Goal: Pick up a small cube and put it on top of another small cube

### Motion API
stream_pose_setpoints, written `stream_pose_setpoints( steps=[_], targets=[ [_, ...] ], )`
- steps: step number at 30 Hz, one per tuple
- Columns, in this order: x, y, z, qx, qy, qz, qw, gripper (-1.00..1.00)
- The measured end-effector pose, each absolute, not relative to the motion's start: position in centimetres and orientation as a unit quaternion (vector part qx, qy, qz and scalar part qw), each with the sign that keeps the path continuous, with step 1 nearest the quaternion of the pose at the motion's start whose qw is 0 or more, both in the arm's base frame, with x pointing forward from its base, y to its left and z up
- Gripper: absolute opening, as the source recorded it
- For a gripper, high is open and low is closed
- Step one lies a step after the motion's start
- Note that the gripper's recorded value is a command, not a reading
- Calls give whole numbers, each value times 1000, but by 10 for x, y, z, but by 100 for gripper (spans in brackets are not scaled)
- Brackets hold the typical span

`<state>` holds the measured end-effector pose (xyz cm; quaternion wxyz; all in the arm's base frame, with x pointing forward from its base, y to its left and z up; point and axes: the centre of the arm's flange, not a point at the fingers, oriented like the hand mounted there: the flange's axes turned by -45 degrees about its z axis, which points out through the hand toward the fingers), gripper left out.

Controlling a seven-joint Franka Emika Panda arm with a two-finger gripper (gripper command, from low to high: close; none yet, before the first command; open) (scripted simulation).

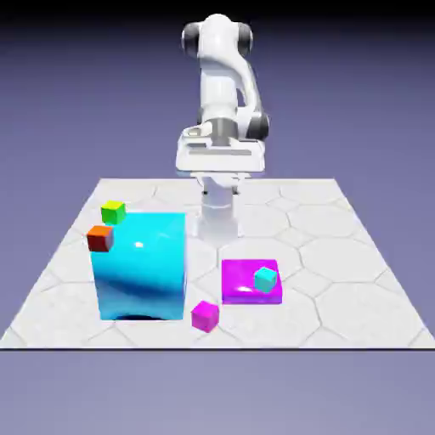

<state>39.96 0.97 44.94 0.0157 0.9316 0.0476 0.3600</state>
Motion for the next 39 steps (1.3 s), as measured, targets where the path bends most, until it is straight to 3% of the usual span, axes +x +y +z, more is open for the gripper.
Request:
stream_pose_setpoints(
  steps=[17, 29, 33, 34, 36, 39],
  targets=[
    [496, 56, 286, 936, 321, -58, 130, 0],
    [519, 60, 159, 812, 446, -327, 187, 0],
    [506, 38, 113, 805, 449, -339, 190, 0],
    [500, 29, 98, 804, 450, -339, 189, -100],
    [500, 29, 98, 805, 449, -339, 189, -100],
    [520, 64, 155, 807, 448, -336, 186, -100]
  ],
)
